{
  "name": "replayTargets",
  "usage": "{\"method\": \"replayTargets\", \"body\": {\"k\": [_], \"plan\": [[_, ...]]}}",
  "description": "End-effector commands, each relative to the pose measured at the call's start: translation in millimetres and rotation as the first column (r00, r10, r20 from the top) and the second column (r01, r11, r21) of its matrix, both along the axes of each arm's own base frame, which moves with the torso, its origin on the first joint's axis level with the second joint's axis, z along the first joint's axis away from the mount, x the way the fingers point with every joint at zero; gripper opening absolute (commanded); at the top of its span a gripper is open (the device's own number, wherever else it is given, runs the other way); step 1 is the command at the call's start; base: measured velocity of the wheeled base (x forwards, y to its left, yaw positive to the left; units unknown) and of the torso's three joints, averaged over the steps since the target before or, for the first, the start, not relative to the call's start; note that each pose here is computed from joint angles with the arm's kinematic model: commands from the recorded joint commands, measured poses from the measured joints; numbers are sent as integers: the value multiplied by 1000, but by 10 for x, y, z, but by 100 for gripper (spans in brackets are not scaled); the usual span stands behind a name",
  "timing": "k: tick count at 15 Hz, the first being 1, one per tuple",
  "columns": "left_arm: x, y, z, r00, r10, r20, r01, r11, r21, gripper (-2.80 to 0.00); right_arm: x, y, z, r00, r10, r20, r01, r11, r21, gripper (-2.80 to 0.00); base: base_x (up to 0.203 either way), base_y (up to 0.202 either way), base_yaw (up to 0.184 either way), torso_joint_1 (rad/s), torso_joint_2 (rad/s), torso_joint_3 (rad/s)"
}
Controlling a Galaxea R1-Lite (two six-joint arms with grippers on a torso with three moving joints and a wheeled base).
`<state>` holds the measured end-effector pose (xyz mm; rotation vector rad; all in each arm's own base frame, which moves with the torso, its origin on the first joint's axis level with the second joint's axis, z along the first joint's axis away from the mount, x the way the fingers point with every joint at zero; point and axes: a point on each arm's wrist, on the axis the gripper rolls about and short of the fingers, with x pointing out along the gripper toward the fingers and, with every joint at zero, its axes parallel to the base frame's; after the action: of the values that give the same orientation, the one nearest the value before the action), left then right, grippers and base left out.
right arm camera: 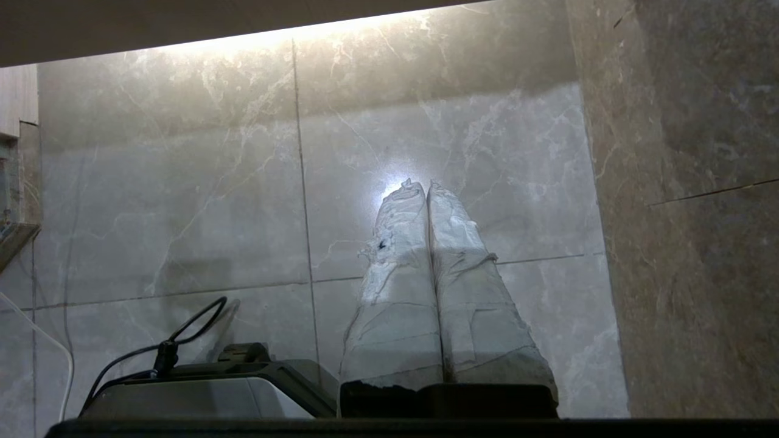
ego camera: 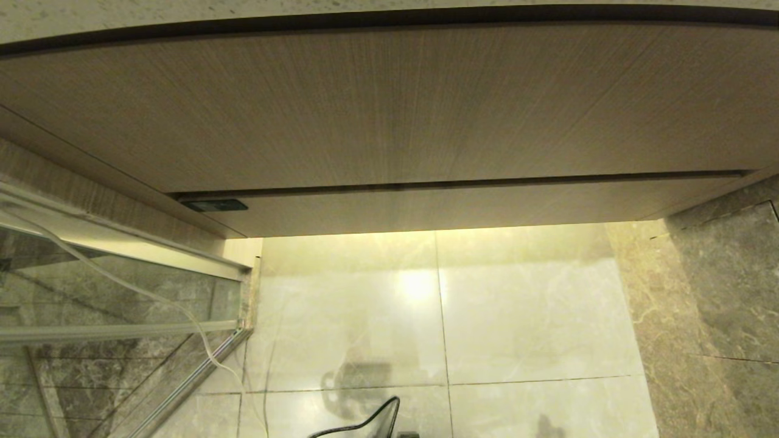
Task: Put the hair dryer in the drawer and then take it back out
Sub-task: Pull open the drawer
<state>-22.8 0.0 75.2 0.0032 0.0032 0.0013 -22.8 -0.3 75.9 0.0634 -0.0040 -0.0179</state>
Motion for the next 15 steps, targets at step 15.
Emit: {"method": "replayTargets", "body": {"k": [15], "plan": [[0,0,2,1000,0,2,0,1000,0,-280,-341,59,1904,956,273,-110,-281,958,-56,-280,0,0,0,0,0,0]]}}
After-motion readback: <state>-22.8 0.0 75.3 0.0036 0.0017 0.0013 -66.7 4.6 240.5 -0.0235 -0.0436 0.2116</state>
